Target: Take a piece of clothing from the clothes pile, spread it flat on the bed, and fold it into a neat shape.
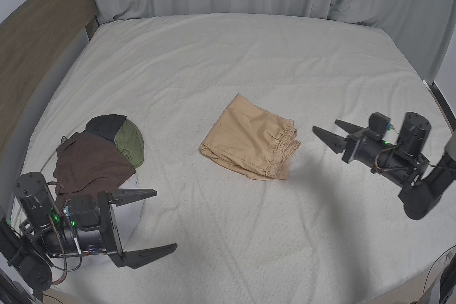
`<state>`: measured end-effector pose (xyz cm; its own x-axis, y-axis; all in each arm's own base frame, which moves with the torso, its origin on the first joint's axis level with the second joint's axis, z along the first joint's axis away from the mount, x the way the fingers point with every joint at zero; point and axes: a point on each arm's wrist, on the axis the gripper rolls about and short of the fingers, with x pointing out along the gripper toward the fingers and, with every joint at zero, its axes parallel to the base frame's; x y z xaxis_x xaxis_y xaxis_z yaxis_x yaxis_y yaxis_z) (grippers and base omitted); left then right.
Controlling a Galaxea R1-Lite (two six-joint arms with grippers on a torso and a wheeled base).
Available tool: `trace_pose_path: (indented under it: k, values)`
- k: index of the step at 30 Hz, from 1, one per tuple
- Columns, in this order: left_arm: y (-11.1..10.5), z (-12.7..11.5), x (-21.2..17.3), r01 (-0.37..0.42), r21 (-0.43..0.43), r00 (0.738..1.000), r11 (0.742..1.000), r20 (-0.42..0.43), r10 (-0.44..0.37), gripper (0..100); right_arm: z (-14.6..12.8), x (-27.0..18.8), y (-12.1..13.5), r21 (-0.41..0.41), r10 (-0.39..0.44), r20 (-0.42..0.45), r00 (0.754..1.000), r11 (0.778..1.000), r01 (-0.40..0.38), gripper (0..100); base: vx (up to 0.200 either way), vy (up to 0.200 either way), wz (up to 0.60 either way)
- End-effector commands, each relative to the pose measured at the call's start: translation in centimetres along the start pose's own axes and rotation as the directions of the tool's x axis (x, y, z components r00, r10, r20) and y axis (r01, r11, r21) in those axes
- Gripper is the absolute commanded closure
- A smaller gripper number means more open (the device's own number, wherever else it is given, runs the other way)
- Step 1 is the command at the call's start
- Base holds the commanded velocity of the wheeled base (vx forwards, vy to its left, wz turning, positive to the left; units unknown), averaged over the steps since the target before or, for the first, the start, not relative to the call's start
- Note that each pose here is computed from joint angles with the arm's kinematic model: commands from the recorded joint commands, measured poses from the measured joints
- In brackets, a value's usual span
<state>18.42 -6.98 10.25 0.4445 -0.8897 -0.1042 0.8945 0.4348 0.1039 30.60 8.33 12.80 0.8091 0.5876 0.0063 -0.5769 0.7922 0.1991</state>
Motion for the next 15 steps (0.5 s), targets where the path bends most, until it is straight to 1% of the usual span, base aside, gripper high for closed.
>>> trace_pose_path:
  k: [1,2,3,5,6,7,8,9,10,11,12,13,15]
  values:
    - [-3.9,3.5,-3.0,0.018,0.115,0.994,0.993,0.102,-0.029,0,4.6,-10.7,2.9,-0.169,-0.079,0.237,0.968,0.978,0.121,0,0.000,0.000,0.00]
    - [-3.9,3.5,-3.0,0.018,0.115,0.994,0.993,0.102,-0.029,0,4.6,-10.7,2.9,-0.169,-0.079,0.237,0.968,0.978,0.121,0,0.000,0.000,0.00]
    - [-4.5,4.0,-4.2,-0.028,0.129,0.994,0.991,0.112,0.013,0,4.8,-12.7,3.2,-0.238,-0.096,0.257,0.962,0.958,0.159,0,0.000,0.000,0.00]
    - [-5.5,4.4,-5.5,-0.050,0.128,0.993,0.990,0.110,0.036,0,5.1,-14.7,3.7,-0.276,-0.075,0.274,0.959,0.949,0.153,0,0.000,0.000,0.00]
    - [-5.9,4.5,-5.9,-0.057,0.130,0.993,0.990,0.111,0.042,0,5.2,-15.4,4.0,-0.285,-0.065,0.281,0.957,0.947,0.149,0,0.000,0.000,0.00]
    - [-6.7,4.6,-6.7,-0.074,0.120,0.992,0.990,0.109,0.061,0,5.3,-16.7,4.6,-0.301,-0.055,0.297,0.953,0.942,0.148,0,0.000,0.000,0.00]
    - [-6.9,4.6,-6.9,-0.080,0.119,0.992,0.990,0.110,0.067,0,5.2,-17.0,4.8,-0.304,-0.052,0.300,0.952,0.941,0.147,0,0.000,0.000,0.00]
    - [-7.8,4.5,-7.9,-0.120,0.114,0.989,0.986,0.105,0.108,0,5.1,-18.3,5.4,-0.316,-0.058,0.317,0.947,0.935,0.163,0,0.000,0.000,0.00]
    - [-8.0,4.5,-8.1,-0.126,0.111,0.988,0.986,0.102,0.115,0,5.0,-18.6,5.5,-0.318,-0.060,0.319,0.946,0.933,0.167,0,0.000,0.000,0.00]
    - [-9.0,4.3,-9.1,-0.174,0.105,0.982,0.979,0.099,0.164,0,4.5,-19.9,6.0,-0.328,-0.077,0.333,0.940,0.925,0.192,0,0.000,0.000,0.00]
    - [-9.2,4.2,-9.4,-0.184,0.103,0.980,0.977,0.099,0.174,0,4.5,-20.2,6.2,-0.333,-0.075,0.340,0.937,0.923,0.195,0,0.000,0.000,0.00]
    - [-10.1,4.1,-10.3,-0.220,0.091,0.971,0.971,0.113,0.209,0,4.7,-21.2,7.0,-0.352,-0.046,0.365,0.930,0.918,0.183,0,0.000,0.000,0.00]
    - [-11.1,4.0,-11.3,-0.249,0.068,0.961,0.966,0.144,0.238,0,4.9,-22.2,7.9,-0.369,-0.011,0.382,0.924,0.915,0.163,0,0.000,0.000,0.00]
